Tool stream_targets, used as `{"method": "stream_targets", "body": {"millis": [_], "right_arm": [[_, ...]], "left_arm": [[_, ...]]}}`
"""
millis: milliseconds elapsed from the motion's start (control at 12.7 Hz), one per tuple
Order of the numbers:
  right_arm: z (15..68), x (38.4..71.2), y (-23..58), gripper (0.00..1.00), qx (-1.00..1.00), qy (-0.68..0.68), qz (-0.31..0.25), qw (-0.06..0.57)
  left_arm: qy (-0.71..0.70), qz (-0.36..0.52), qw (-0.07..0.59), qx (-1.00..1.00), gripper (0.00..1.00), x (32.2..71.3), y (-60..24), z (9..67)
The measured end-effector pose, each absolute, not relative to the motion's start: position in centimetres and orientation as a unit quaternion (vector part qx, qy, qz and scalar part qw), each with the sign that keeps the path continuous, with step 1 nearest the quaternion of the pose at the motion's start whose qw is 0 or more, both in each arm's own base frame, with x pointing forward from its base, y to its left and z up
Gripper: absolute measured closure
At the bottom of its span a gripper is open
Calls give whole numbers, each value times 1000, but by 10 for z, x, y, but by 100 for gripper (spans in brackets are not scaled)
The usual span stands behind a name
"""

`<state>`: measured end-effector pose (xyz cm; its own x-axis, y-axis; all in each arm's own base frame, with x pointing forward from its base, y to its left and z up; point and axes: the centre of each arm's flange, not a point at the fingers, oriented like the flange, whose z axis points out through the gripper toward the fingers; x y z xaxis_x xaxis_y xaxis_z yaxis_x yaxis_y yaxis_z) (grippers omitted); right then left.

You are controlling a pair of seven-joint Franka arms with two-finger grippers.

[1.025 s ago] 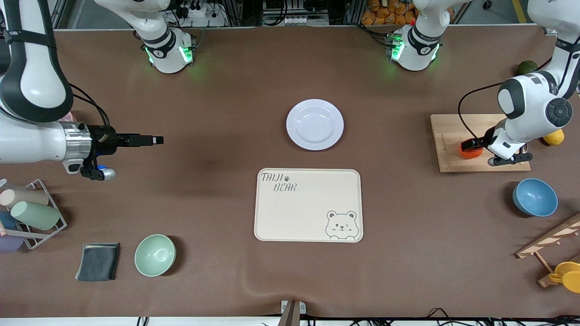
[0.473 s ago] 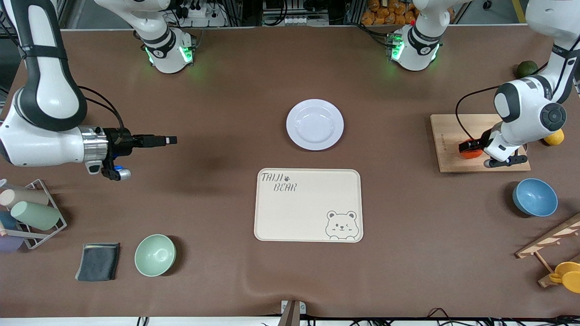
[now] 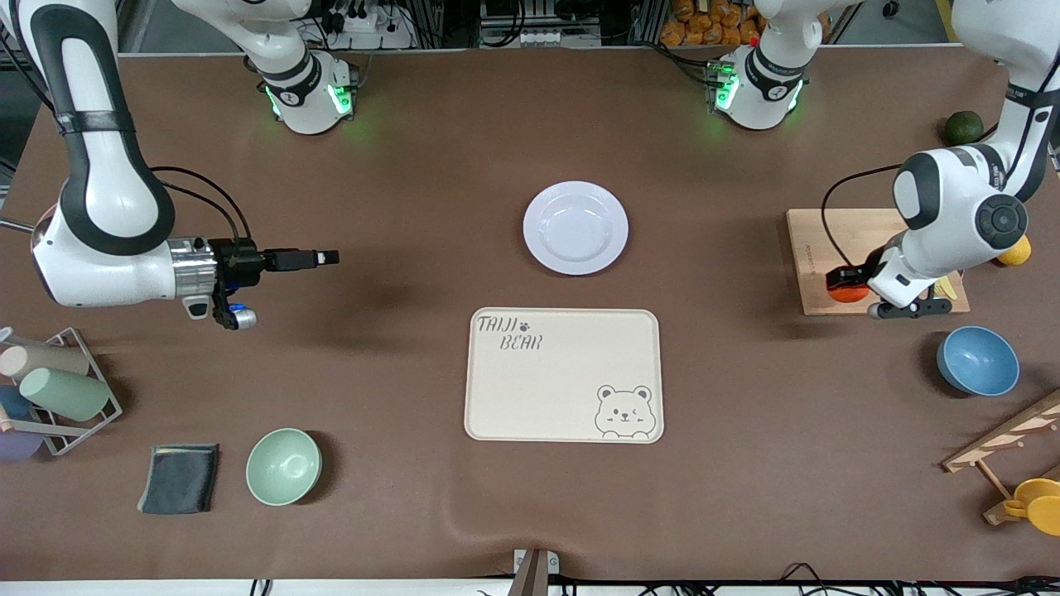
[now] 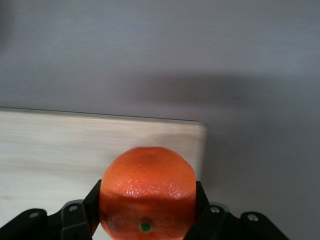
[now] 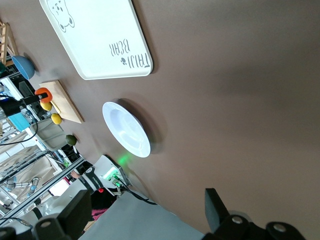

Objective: Place orange and plate with both arms
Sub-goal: 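Carry the orange with the left gripper over the white plate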

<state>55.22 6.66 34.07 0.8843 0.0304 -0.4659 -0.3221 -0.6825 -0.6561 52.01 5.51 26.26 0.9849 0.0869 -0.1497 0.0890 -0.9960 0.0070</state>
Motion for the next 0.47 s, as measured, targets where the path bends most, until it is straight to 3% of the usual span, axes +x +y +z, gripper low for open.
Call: {"method": "stream_targets", "body": {"millis": [473], "right_arm": [[280,522,72,0,-859,73,195,469]], "left_arm": [[104,-95,53,989,29,537,-121,336]]}}
